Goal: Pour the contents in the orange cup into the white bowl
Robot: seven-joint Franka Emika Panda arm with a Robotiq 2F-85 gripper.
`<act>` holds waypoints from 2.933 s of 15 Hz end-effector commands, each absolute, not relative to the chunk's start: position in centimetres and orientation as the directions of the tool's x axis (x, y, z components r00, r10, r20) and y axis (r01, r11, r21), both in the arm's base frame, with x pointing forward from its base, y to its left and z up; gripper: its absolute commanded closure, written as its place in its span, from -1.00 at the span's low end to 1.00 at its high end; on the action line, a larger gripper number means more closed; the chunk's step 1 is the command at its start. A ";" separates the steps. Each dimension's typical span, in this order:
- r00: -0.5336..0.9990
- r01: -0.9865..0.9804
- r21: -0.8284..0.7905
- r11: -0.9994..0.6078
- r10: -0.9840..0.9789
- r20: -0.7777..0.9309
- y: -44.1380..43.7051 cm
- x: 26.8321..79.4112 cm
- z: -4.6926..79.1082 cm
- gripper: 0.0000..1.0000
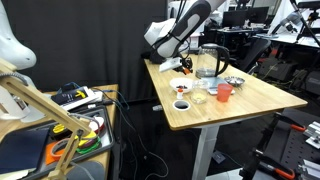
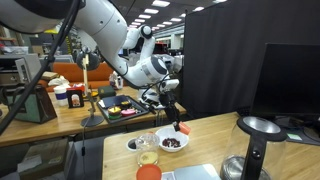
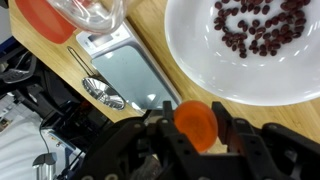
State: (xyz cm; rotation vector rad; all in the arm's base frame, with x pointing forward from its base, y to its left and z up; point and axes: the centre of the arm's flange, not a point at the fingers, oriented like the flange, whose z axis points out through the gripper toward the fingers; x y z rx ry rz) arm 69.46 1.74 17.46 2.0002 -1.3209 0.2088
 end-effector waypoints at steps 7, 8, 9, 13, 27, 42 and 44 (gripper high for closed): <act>0.437 -0.889 0.426 -0.167 -0.585 0.683 3.9 69.3 16.7 0.65; 0.428 -0.895 0.416 -0.163 -0.576 0.696 4.0 69.2 16.7 0.65; 0.415 -0.902 0.402 -0.155 -0.562 0.715 4.1 69.1 16.6 0.65; 0.379 -0.922 0.363 -0.137 -0.519 0.766 4.7 68.3 16.2 0.65; 0.288 -0.957 0.252 -0.141 -0.389 0.875 7.2 65.2 13.8 0.65; 0.287 -0.957 0.253 -0.142 -0.340 0.896 7.6 64.3 14.2 0.65; 0.284 -0.958 0.248 -0.147 -0.330 0.900 7.3 64.3 14.2 0.65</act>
